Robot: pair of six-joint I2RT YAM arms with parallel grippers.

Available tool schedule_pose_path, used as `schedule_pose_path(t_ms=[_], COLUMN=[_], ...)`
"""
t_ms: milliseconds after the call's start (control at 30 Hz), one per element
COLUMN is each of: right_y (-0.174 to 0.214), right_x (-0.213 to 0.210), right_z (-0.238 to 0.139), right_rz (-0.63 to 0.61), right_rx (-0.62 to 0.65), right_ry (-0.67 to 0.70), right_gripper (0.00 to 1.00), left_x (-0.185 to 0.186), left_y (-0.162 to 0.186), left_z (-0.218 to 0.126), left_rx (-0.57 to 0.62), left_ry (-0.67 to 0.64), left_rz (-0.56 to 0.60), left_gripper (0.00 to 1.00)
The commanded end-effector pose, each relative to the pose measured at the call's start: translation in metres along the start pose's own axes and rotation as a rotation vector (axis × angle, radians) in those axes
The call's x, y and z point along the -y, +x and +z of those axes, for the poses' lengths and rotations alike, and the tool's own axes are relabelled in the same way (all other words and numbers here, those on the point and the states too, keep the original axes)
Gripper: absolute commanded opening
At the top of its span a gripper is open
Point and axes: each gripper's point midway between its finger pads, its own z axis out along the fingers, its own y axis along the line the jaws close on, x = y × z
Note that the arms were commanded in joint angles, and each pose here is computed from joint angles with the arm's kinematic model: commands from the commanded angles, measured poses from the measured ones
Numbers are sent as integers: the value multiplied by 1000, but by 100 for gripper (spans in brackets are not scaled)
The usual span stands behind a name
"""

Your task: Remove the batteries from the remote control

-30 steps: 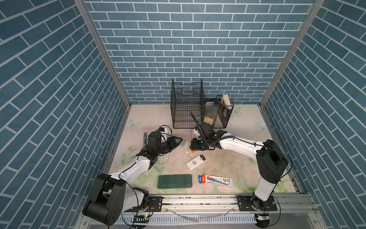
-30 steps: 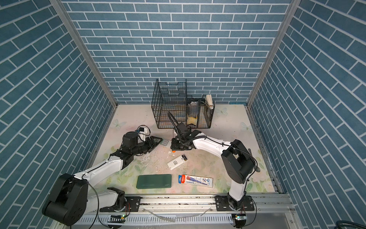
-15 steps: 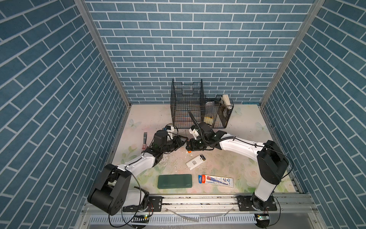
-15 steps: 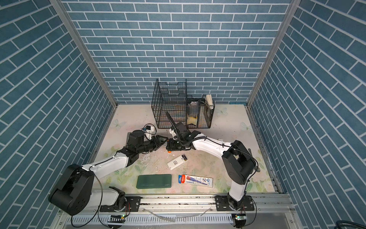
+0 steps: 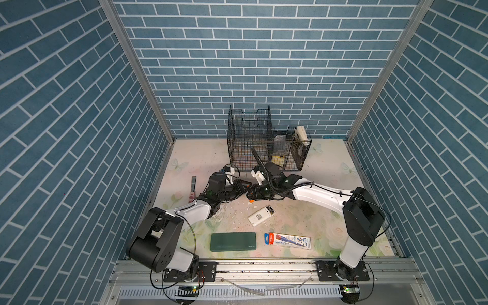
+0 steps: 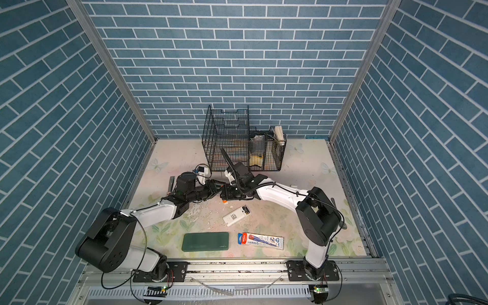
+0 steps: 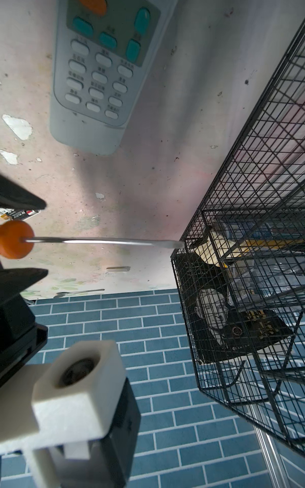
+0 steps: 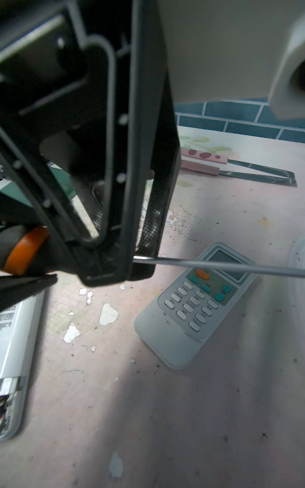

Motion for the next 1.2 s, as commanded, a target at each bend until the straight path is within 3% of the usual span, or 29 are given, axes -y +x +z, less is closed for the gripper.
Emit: schedule_pose_path(t_ms=[0, 433, 800, 933, 1067, 1167], right_y=[-7, -7, -8, -9, -14, -19], right_x=[-11, -12, -11, -12, -12, -13], right_z=[-9, -8, -10, -12, -17, -25], right_rz=[-23, -29, -28, -21, 6, 37], right_rx=[36, 30, 37, 46, 81, 142], right_ry=[-23, -25, -20, -20, -18, -31], right_gripper=[0, 0, 0, 12, 41, 57], left_x=[14, 11, 6, 6, 15, 25], left_y=[-4, -6, -8, -9, -15, -23], left_z=[3, 10, 11, 10, 3, -5], left_rx=[-1, -9, 10, 29, 89, 153], left_ry=[47, 41, 28, 42, 104, 166], left_rz=[24, 22, 15, 10, 21, 31], left_gripper=[37, 32, 11, 0, 0, 0])
